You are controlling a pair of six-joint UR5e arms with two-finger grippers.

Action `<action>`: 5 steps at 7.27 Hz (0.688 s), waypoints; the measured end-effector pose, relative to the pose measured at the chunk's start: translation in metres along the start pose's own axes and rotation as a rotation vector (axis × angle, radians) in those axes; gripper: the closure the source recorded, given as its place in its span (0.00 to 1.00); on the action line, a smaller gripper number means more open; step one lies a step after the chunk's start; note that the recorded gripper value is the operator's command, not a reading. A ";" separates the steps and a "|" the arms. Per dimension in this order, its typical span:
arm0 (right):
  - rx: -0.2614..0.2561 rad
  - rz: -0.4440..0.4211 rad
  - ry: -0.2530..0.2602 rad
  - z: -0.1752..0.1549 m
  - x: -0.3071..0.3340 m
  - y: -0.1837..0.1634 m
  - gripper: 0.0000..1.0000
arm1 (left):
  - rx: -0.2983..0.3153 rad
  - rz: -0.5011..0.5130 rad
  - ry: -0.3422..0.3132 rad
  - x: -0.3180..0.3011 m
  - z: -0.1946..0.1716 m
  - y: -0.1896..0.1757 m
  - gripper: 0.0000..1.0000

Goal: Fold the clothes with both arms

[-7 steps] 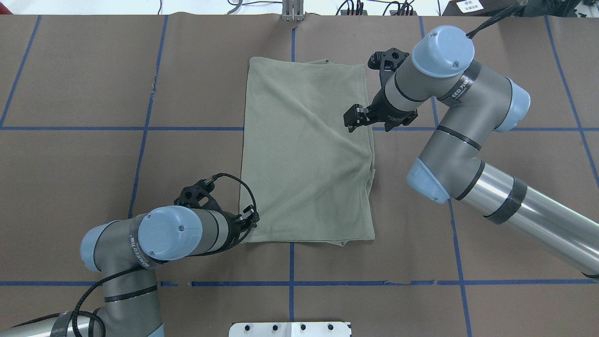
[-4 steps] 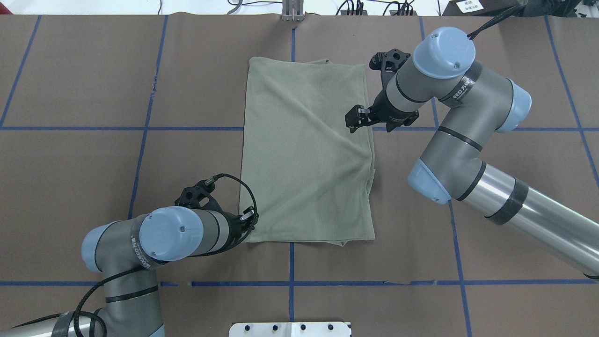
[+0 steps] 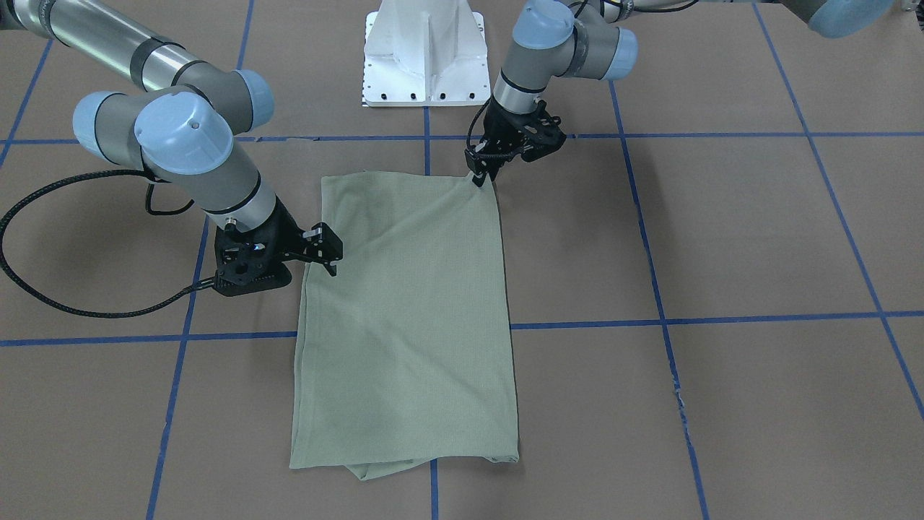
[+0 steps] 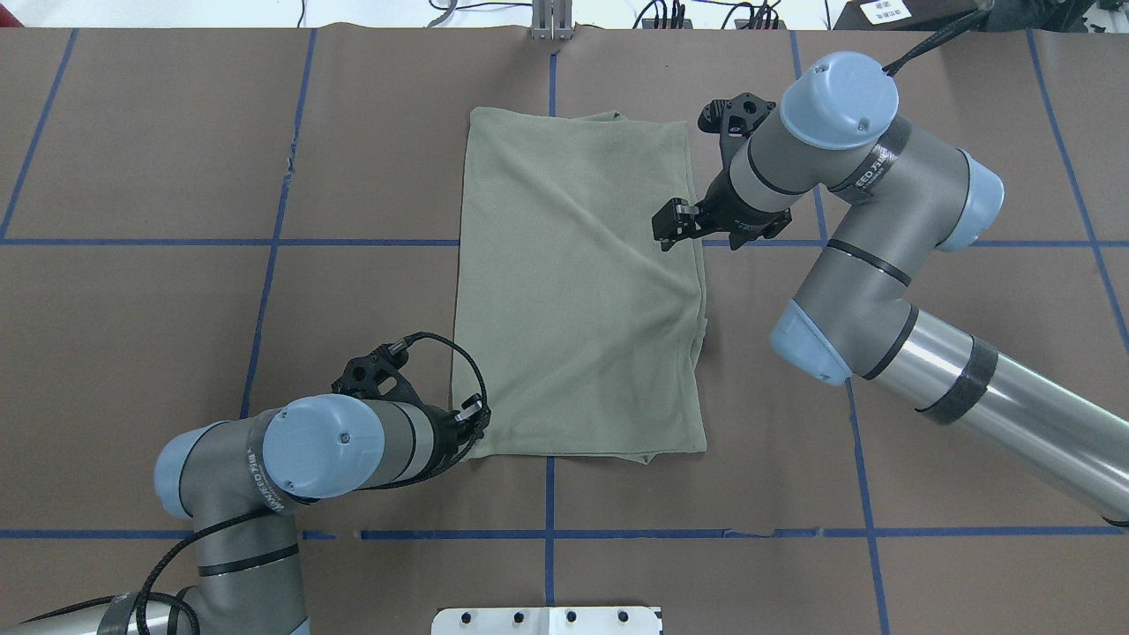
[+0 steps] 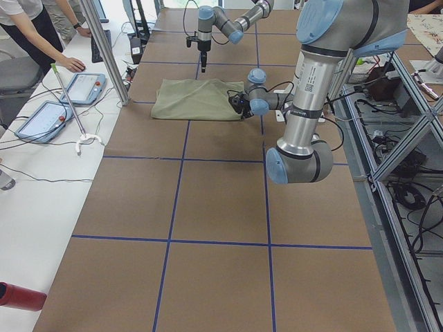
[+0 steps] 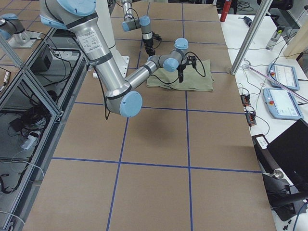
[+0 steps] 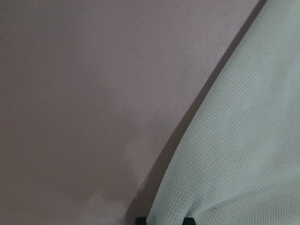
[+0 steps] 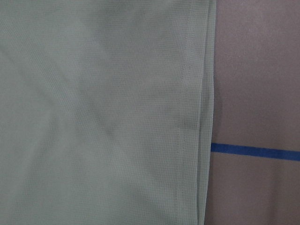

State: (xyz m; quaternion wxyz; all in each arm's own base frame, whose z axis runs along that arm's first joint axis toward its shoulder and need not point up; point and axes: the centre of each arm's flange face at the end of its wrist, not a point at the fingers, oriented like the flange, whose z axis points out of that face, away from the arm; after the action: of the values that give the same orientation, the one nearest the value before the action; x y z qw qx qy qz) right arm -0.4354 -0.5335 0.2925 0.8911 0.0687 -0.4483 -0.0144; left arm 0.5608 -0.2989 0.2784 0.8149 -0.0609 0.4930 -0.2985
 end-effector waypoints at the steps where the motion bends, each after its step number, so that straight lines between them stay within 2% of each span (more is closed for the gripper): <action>1: 0.000 0.001 0.000 0.000 0.000 0.000 0.00 | -0.001 0.000 0.001 0.000 0.000 0.001 0.77; 2: 0.000 0.001 0.000 0.000 0.000 0.000 0.00 | -0.002 0.000 0.001 0.001 -0.001 0.001 1.00; 5: 0.010 0.034 -0.001 0.003 -0.011 0.012 0.00 | -0.006 0.001 -0.003 -0.001 -0.002 0.000 1.00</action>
State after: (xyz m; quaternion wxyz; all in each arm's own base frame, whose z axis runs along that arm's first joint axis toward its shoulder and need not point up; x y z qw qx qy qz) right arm -0.4452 -0.5215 0.2872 0.8908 0.0654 -0.4496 0.0029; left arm 0.5588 -0.2978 0.2785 0.8156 -0.0635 0.4927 -0.2968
